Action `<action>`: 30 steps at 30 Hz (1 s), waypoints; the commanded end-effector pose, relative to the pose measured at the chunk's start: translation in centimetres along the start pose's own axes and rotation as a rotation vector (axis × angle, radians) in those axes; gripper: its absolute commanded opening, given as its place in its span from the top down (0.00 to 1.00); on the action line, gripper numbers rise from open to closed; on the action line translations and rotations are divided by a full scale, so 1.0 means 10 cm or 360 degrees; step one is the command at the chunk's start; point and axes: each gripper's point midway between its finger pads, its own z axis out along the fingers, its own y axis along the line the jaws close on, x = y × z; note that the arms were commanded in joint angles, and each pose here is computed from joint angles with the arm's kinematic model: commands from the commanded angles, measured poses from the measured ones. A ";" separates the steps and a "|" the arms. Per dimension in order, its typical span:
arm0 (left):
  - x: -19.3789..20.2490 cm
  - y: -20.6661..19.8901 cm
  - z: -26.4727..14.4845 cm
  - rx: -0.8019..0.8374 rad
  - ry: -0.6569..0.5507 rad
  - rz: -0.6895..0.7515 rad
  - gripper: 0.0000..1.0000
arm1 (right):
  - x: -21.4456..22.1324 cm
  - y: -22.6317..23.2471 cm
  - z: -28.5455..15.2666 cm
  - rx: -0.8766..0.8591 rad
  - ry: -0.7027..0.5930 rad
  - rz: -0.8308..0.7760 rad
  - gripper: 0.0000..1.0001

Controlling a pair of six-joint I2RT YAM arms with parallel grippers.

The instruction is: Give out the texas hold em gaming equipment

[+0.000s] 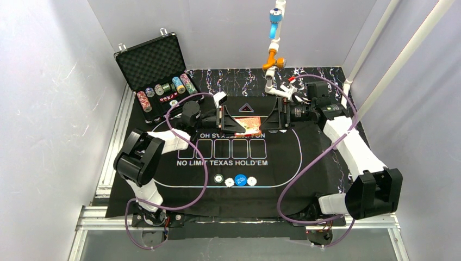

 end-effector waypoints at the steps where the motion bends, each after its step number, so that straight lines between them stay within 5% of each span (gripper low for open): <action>1: 0.04 -0.39 0.05 0.0132 0.0042 0.0211 1.00 | -0.12 0.03 0.11 -0.0103 -0.0044 0.0028 0.00; 8: 0.06 -0.45 0.08 0.0145 0.0059 0.0239 1.00 | -0.03 0.19 0.28 -0.0200 0.0039 -0.0012 0.02; 13: 0.09 -0.50 0.07 0.0155 0.0061 0.0270 1.00 | -0.04 0.20 0.35 -0.0241 0.0055 0.0041 0.29; 19: 0.10 -0.56 0.06 0.0164 0.0061 0.0285 1.00 | -0.06 0.21 0.43 -0.0291 0.0061 0.0126 0.44; 26: 0.13 -0.54 0.05 0.0135 0.0050 0.0264 1.00 | 0.00 0.25 0.47 -0.0299 0.0097 0.0175 0.49; 29: 0.13 -0.48 0.04 0.0092 0.0043 0.0208 0.94 | 0.00 0.27 0.47 -0.0309 0.0096 0.0181 0.79; 30: 0.13 -0.44 0.03 0.0050 0.0040 0.0161 0.77 | -0.01 0.27 0.46 -0.0294 0.0095 0.0189 0.90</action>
